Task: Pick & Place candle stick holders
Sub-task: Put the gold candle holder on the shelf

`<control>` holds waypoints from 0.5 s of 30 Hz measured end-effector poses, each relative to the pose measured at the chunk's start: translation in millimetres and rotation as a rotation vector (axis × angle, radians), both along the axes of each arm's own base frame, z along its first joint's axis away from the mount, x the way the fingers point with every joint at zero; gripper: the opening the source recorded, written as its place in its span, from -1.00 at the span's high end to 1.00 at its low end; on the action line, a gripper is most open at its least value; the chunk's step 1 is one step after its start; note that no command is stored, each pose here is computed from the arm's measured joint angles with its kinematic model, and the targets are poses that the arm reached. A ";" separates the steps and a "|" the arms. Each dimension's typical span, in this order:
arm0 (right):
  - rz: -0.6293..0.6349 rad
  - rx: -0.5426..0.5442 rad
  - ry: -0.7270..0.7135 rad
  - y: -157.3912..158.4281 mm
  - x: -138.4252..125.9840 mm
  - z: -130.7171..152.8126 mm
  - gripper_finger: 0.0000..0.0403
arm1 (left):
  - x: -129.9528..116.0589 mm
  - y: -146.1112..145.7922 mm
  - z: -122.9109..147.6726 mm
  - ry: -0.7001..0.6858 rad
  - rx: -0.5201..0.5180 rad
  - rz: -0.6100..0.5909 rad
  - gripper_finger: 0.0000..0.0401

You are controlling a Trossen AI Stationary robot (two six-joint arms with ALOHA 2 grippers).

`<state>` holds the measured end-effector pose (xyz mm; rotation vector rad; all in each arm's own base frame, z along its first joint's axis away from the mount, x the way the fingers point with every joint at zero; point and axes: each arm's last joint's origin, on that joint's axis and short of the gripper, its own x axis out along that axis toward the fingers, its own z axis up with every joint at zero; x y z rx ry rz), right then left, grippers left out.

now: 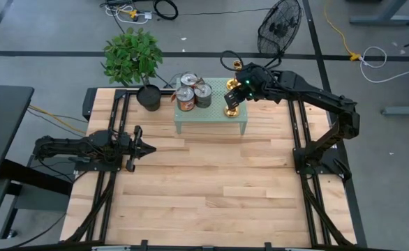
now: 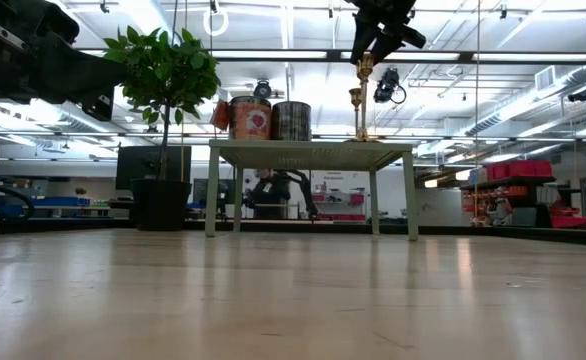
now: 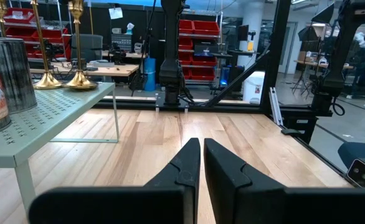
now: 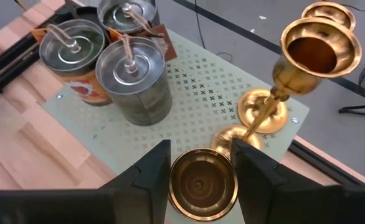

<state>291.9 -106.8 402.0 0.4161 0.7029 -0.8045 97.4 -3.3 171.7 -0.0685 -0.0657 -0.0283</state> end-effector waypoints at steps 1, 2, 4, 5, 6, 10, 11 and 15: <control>0.001 0.001 0.002 0.1 -0.1 -0.2 0.29 | 0.0 0.0 -0.1 0.000 0.000 0.000 0.85; 0.001 0.003 0.005 0.2 -0.4 -0.4 0.29 | 0.0 0.0 -0.1 0.000 0.000 0.000 0.85; 0.002 0.007 0.015 0.4 -1.1 -1.1 0.29 | 0.0 0.0 0.0 0.000 0.000 0.000 0.85; 0.002 0.008 0.019 0.5 -1.3 -1.3 0.29 | 0.0 0.0 0.0 0.000 0.000 0.000 0.85; 0.002 0.009 0.020 0.6 -1.4 -1.4 0.29 | 0.0 0.0 -0.1 0.000 0.000 0.000 0.85; 0.002 0.009 0.020 0.5 -1.5 -1.4 0.29 | 0.0 0.0 0.0 0.000 0.000 0.000 0.85; 0.002 0.009 0.020 0.4 -1.5 -1.4 0.29 | 0.0 0.0 0.0 0.000 0.000 0.000 0.85; 0.002 0.009 0.020 0.5 -1.5 -1.4 0.29 | 0.0 0.0 -0.1 0.000 0.000 0.000 0.85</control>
